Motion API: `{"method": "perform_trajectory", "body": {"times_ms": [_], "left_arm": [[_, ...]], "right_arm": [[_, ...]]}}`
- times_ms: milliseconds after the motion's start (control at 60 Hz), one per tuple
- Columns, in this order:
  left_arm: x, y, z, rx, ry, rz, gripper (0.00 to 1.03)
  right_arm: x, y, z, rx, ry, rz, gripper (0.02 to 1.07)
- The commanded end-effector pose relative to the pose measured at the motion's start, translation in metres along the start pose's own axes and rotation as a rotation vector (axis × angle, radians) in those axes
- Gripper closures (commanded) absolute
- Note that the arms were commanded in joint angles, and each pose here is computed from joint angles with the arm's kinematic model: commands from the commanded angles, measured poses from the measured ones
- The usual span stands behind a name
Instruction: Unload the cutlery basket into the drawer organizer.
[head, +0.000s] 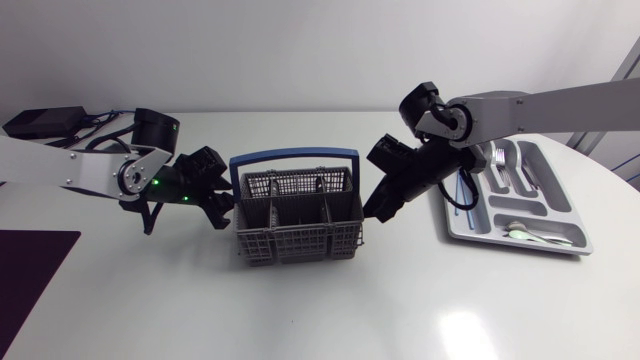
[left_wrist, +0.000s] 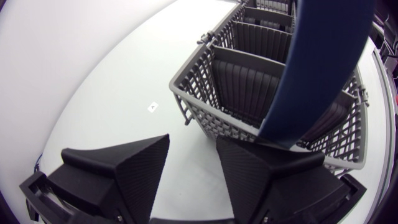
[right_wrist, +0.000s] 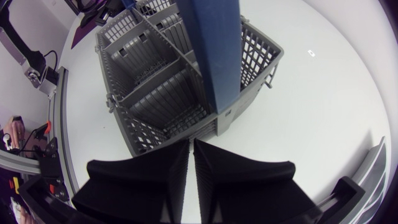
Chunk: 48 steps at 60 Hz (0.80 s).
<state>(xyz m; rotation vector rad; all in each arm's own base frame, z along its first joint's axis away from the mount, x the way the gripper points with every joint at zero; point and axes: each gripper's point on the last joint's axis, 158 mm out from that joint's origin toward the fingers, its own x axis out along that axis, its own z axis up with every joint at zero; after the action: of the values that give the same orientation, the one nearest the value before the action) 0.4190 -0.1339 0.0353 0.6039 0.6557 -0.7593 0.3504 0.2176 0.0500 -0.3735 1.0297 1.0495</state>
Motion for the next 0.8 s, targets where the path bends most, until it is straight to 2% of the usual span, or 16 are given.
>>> {"method": "perform_trajectory", "body": {"times_ms": [0, 433, 783], "left_arm": [[0.008, 0.003, 0.021, -0.006, -0.055, -0.016, 0.48], [0.019, 0.015, 0.033, -0.006, -0.069, -0.010, 0.48], [0.024, 0.022, 0.041, -0.013, -0.076, -0.003, 0.48]], "right_arm": [[0.009, 0.001, 0.021, -0.007, -0.038, 0.011, 0.93], [0.015, -0.027, 0.039, 0.025, -0.050, -0.039, 0.93], [0.016, -0.025, 0.039, 0.028, -0.048, -0.041, 0.93]]}}
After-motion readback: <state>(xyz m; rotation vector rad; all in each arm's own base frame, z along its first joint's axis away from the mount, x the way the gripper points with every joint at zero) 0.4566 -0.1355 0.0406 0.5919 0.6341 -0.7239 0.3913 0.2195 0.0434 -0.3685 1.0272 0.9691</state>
